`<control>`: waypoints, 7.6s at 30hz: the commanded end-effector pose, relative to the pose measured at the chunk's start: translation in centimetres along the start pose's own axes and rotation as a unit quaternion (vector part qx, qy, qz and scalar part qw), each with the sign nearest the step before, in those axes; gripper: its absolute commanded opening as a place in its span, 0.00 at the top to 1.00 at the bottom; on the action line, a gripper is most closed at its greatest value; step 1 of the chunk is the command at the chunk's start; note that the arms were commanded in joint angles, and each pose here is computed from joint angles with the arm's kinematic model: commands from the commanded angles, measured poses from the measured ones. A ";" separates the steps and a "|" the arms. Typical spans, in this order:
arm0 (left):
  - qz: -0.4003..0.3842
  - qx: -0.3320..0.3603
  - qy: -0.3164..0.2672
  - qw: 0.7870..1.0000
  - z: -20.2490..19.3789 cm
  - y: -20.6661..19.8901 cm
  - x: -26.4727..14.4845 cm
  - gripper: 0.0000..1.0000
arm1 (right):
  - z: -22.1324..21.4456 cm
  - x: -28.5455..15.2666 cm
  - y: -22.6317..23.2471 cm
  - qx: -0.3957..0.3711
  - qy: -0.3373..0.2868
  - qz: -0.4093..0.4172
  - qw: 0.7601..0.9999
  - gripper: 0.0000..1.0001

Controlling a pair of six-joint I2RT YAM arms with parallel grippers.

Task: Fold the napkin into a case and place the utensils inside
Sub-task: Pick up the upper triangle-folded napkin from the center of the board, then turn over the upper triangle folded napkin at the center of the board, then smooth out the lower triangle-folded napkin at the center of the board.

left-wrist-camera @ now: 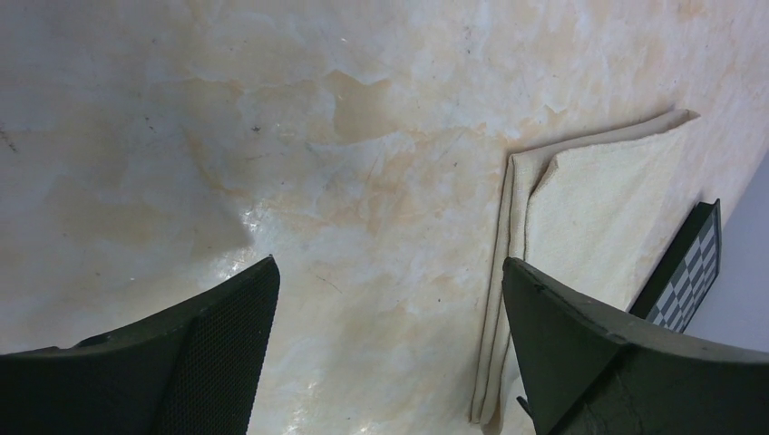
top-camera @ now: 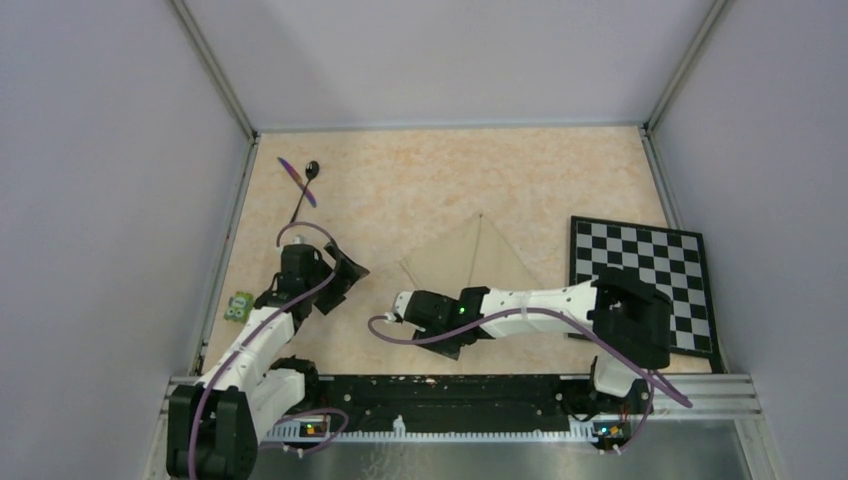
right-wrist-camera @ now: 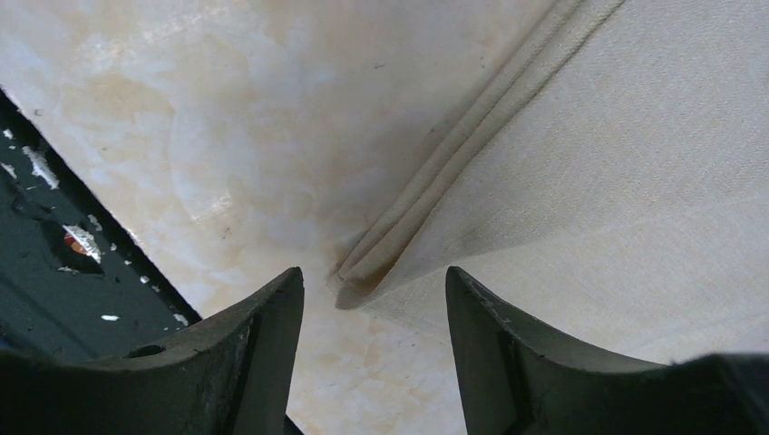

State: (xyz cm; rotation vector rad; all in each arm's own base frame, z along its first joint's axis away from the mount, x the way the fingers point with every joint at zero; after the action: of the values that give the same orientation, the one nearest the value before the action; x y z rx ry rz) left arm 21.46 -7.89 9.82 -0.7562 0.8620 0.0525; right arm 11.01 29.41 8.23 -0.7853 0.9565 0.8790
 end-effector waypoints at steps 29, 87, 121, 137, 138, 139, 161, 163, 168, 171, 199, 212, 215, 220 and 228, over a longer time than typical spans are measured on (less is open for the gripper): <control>-0.119 0.023 0.074 0.990 -1.3 -1.6 -0.1 0.01 | 1.1 2.7 -1.9 0.106 -0.056 -0.040 0.992 1.00; -0.297 -0.178 0.246 0.905 -14.9 -10.1 2.5 0.96 | 1.5 -1.5 -3.9 0.196 -0.160 -0.017 0.967 1.00; -0.285 -0.171 0.267 0.905 -14.9 -10.6 1.8 0.98 | 0.4 -0.5 -1.0 0.099 -0.181 -0.256 0.944 1.00; -0.219 -0.131 0.187 0.949 -11.8 -8.1 3.0 0.04 | -0.3 -1.4 -2.1 0.150 -0.210 -0.193 0.947 1.00; -0.221 -0.132 0.189 0.948 -11.7 -8.3 3.2 0.04 | -0.3 -1.4 -2.2 0.151 -0.210 -0.193 0.946 1.00; -0.222 -0.134 0.191 0.947 -11.6 -8.4 3.5 0.06 | -0.3 -1.5 -2.2 0.152 -0.211 -0.193 0.946 1.00; -0.137 -0.079 0.067 0.985 -3.6 -7.2 5.3 1.00 | 3.2 -2.0 0.4 0.158 -0.240 -0.099 0.953 1.00; -0.086 -0.066 0.043 0.993 -1.5 -7.3 3.0 1.00 | 5.5 -2.5 2.6 0.163 -0.256 -0.040 0.952 1.00; 0.022 -0.013 -0.084 0.996 5.2 -7.9 -7.5 1.00 | 13.3 -6.3 9.8 0.155 -0.308 0.154 0.926 1.00; 0.074 0.043 -0.169 0.982 8.9 -8.7 -14.1 1.00 | 17.8 -11.2 13.7 0.163 -0.367 0.312 0.861 1.00; 0.061 0.316 -0.047 0.946 1.2 -20.1 12.0 1.00 | -1.4 1.5 -0.5 0.461 -0.229 0.306 0.801 0.96; -0.074 0.380 0.038 0.921 -1.0 -28.1 6.7 0.07 | -7.2 -3.9 -8.6 0.527 -0.213 0.019 0.823 0.44; -0.080 0.384 0.060 0.918 -1.6 -25.0 3.0 0.05 | -6.2 -4.3 -10.5 0.528 -0.231 0.054 0.815 0.43; -0.171 0.321 0.123 0.923 -6.1 -20.1 -1.0 0.13 | -3.5 -3.7 -12.1 0.532 -0.262 0.182 0.784 0.53; -0.132 0.348 0.133 0.919 -13.2 -18.5 1.0 0.36 | -1.9 -0.1 -12.0 0.513 -0.248 0.249 0.783 0.63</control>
State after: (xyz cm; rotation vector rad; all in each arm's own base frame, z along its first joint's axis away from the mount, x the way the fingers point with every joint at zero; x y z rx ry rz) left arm 19.16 -26.59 15.16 -0.2295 0.9805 -0.5940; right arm 19.40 20.42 7.92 0.6261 1.0631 0.5959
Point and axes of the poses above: each gripper's point midway between its finger pads, its own x axis out along the fingers, its own y axis along the line the jaws close on, z = x × y, the point moved 5 cm from there along -x, back along the fingers, and after that the axes turned 7 degrees about x, right-handed, at the moved point
